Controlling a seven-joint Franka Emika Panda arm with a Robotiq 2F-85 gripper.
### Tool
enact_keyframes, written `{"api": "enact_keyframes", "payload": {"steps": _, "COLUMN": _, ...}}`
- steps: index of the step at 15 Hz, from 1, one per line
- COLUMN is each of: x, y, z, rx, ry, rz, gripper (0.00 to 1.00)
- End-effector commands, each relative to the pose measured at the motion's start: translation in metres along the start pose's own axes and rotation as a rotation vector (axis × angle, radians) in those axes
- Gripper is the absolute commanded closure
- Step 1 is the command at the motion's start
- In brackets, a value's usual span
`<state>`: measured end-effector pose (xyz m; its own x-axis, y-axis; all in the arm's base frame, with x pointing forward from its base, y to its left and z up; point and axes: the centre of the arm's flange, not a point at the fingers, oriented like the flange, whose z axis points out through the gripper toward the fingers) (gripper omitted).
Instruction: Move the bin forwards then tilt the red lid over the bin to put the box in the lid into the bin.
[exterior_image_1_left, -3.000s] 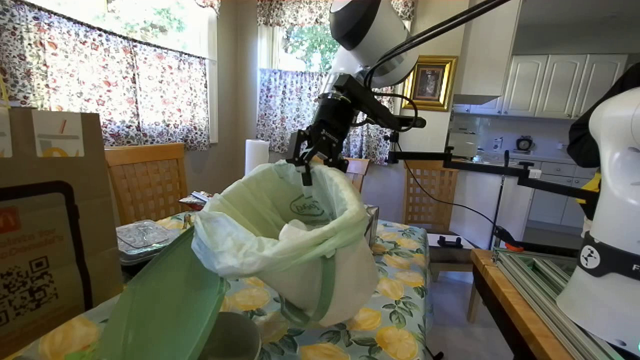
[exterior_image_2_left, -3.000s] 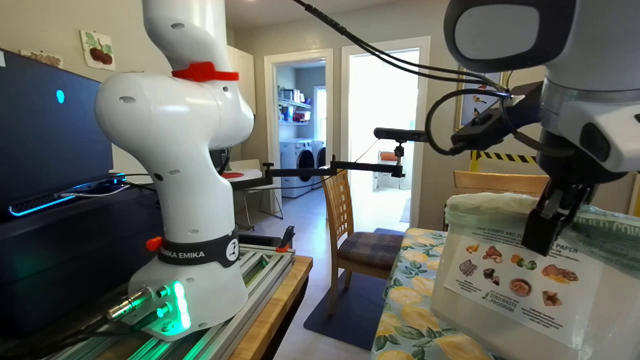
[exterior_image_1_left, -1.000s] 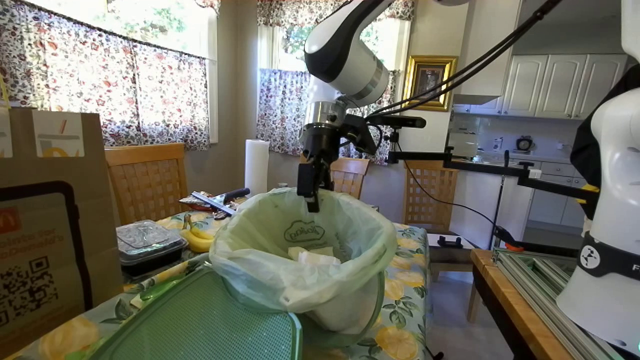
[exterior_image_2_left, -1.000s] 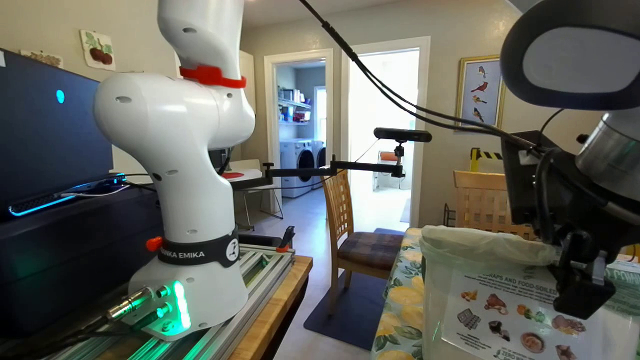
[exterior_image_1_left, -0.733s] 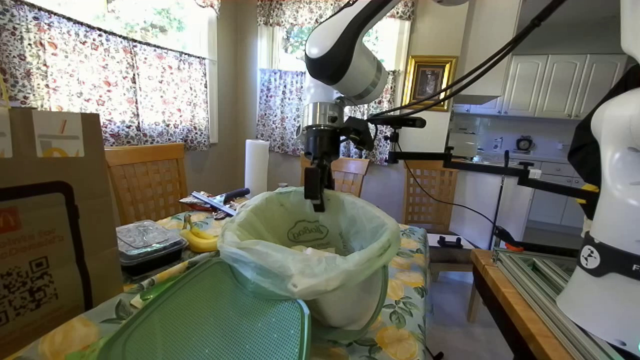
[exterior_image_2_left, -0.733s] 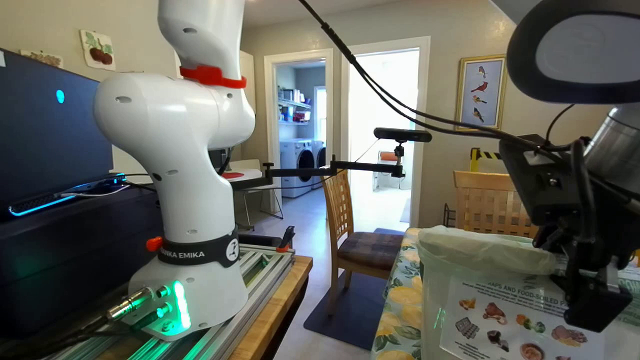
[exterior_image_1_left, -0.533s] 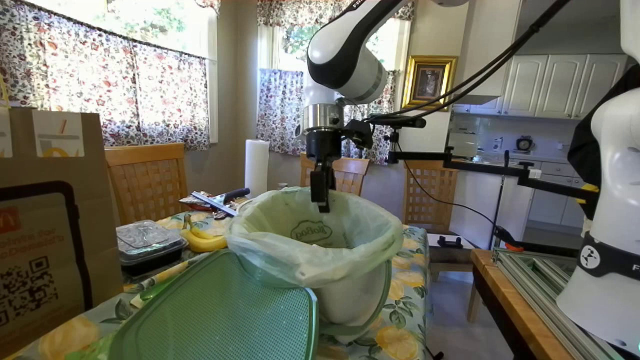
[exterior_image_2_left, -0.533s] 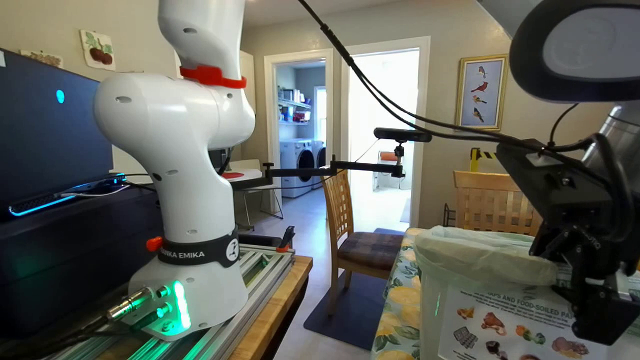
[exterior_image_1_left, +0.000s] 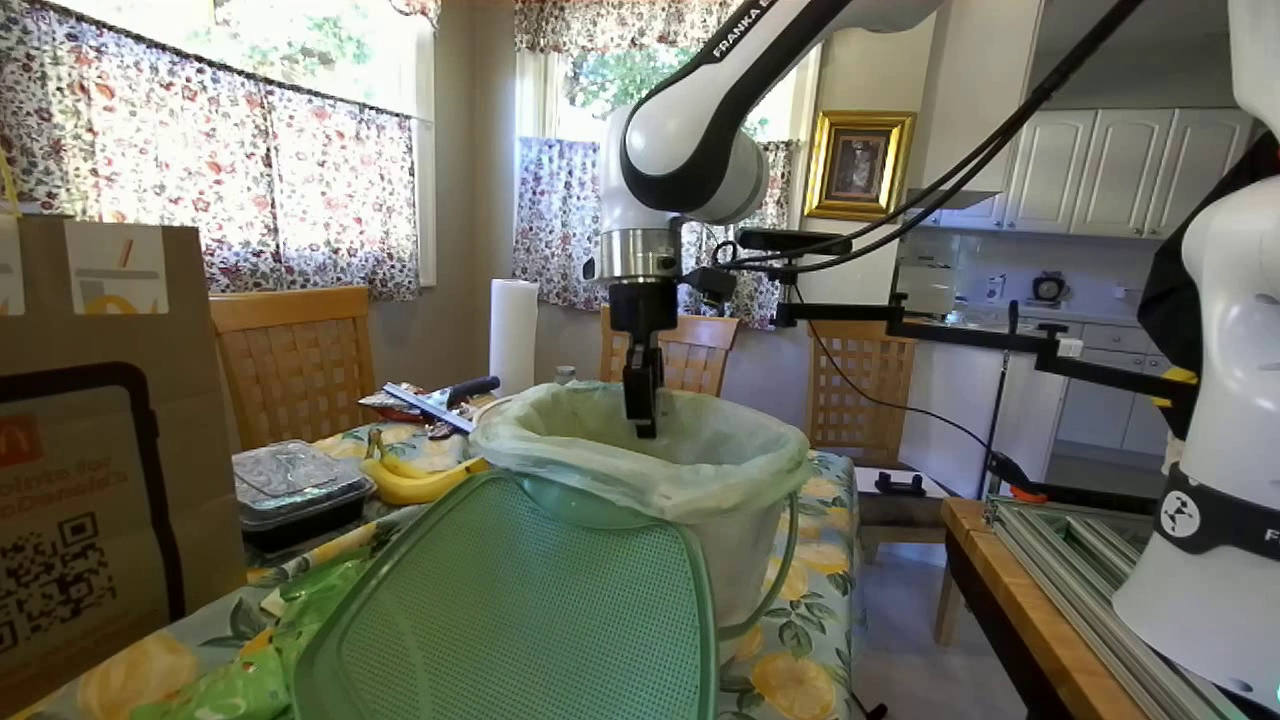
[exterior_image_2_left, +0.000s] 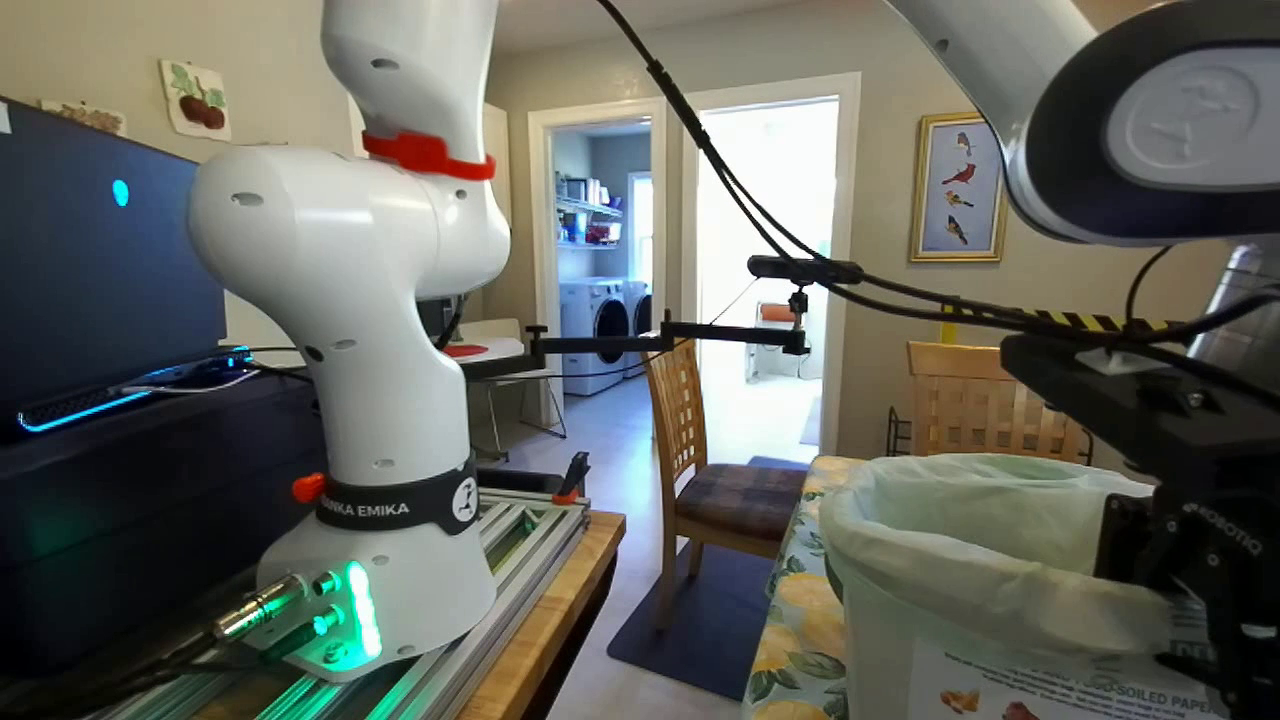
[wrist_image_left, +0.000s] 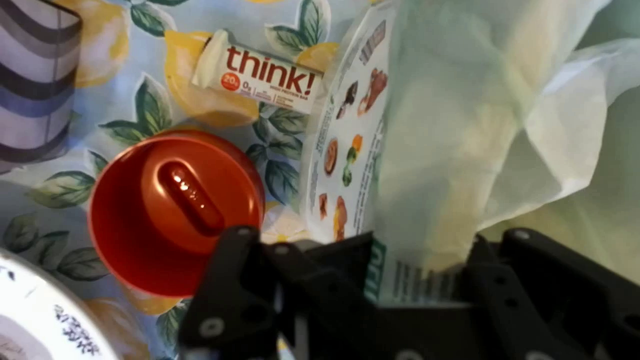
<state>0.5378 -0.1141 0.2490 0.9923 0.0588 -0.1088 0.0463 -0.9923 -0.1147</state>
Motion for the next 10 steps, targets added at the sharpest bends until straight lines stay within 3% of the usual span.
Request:
{"api": "enact_keyframes", "payload": {"steps": 1, "x": 0.01, "y": -0.001, "z": 0.008, "rx": -0.02, "ry": 0.062, "rz": 0.014, "gripper": 1.0}}
{"api": "enact_keyframes", "payload": {"steps": 10, "x": 0.025, "y": -0.045, "z": 0.023, "rx": 0.003, "ry": 0.081, "rz": -0.009, "gripper": 1.0}}
